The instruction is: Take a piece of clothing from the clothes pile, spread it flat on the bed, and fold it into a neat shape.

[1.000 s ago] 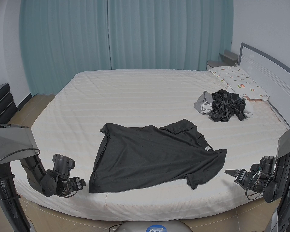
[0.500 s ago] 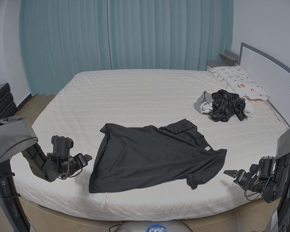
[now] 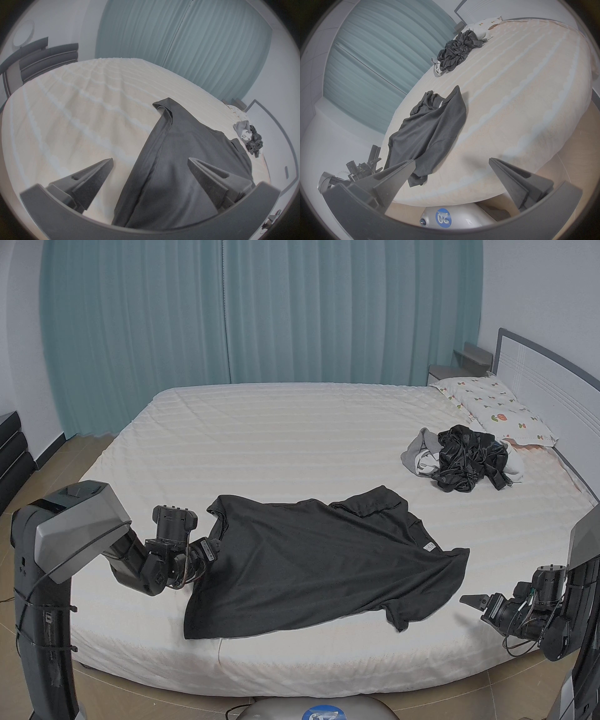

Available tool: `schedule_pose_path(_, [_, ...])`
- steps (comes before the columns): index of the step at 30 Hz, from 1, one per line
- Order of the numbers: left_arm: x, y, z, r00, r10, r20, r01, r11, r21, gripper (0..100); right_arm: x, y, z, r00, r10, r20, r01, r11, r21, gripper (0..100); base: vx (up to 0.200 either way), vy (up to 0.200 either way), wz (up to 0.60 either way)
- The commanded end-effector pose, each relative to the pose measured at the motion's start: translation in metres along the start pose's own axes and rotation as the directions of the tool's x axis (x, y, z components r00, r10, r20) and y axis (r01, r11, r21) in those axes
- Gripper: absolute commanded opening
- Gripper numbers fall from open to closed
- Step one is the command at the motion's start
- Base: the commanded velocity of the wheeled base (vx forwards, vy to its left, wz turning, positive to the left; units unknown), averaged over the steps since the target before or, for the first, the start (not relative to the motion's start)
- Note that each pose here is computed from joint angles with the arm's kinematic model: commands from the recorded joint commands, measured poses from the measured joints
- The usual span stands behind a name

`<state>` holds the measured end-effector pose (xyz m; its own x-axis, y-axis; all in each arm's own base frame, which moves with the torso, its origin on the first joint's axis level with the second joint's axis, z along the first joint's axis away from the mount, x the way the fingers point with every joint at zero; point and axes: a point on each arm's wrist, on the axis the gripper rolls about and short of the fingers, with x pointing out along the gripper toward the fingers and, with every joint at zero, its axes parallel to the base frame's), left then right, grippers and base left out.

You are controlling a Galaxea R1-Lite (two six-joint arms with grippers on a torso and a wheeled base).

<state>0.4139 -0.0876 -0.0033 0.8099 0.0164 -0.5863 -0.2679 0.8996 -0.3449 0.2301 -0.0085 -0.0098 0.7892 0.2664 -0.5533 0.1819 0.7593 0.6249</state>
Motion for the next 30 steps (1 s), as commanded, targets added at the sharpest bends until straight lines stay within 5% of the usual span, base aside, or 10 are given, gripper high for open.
schedule_pose_path(1, [0.037,-0.001,-0.019,0.998,0.066,-0.001,-0.066,0.996,0.063,100,0.001,0.000,0.001,1.000,0.001,0.008,-0.001,1.000,-0.003,100,0.000,0.000,0.00])
schedule_pose_path(12, [0.051,0.019,-0.010,0.986,0.155,0.054,-0.161,0.978,0.131,100,0.002,-0.001,0.001,1.000,0.002,0.011,-0.002,1.000,-0.003,100,0.000,0.000,0.00])
schedule_pose_path(30, [0.043,0.068,0.030,0.962,0.255,0.101,-0.258,0.966,0.019,100,0.001,-0.001,0.001,1.000,-0.001,0.010,0.001,1.000,-0.001,100,0.000,0.000,0.00])
